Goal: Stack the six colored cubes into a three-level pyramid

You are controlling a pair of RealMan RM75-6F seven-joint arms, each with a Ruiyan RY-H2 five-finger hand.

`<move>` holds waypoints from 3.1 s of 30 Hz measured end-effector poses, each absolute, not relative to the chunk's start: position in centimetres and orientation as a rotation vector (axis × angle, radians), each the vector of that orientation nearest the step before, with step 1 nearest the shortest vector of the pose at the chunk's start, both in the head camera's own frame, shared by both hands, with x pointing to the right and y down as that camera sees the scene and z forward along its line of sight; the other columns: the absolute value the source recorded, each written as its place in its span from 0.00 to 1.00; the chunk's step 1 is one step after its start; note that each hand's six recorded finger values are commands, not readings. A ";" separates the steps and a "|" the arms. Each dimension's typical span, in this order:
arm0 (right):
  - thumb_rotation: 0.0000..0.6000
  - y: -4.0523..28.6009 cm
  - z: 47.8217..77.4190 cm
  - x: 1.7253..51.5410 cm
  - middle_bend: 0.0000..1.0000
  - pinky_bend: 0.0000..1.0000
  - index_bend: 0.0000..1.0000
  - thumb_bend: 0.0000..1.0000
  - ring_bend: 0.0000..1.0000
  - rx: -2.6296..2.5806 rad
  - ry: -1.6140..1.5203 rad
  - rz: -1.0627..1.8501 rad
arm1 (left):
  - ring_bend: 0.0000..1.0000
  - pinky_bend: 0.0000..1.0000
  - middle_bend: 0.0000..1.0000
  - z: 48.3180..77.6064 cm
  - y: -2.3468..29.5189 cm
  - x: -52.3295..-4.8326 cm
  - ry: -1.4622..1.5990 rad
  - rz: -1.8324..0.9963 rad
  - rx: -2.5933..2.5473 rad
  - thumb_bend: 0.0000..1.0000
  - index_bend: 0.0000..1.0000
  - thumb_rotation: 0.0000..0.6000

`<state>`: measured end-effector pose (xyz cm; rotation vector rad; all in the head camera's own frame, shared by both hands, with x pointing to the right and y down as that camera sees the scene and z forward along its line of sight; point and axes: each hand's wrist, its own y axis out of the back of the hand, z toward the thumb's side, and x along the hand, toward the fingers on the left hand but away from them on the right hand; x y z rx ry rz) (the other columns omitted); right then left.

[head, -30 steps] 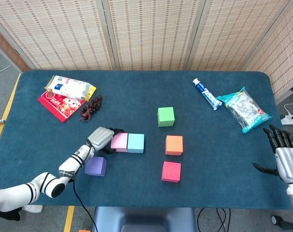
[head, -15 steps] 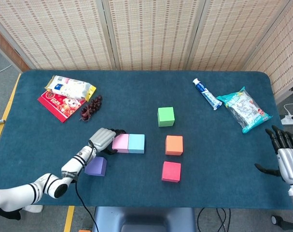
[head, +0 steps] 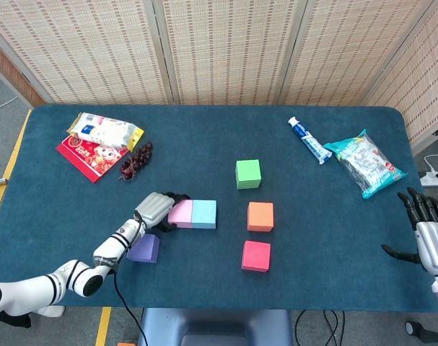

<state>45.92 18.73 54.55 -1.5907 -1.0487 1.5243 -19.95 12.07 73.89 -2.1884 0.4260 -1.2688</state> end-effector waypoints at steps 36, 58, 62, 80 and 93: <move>1.00 12.1 66.7 29.6 0.27 0.48 0.24 0.03 0.24 -2.187 -0.728 1.337 | 0.00 0.08 0.00 65.9 10.7 -29.0 0.668 -1.233 -2.063 0.34 0.01 1.00; 1.00 11.7 72.3 24.4 0.37 0.54 0.41 0.03 0.34 -2.203 -0.718 1.382 | 0.00 0.08 0.00 64.9 10.3 -32.3 0.748 -1.225 -2.044 0.34 0.00 1.00; 1.00 11.5 72.6 24.0 0.42 0.57 0.48 0.09 0.39 -2.191 -0.729 1.381 | 0.00 0.08 0.00 64.8 10.3 -32.5 0.760 -1.222 -2.047 0.34 0.00 1.00; 1.00 9.5 71.7 19.3 0.46 0.59 0.54 0.13 0.44 -2.270 -0.682 1.305 | 0.00 0.07 0.00 63.6 10.0 -33.0 0.790 -1.198 -2.034 0.34 0.00 1.00; 1.00 9.2 73.0 16.2 0.46 0.59 0.53 0.13 0.44 -2.283 -0.652 1.303 | 0.00 0.07 0.00 63.6 10.1 -33.6 0.806 -1.202 -2.037 0.34 0.00 1.00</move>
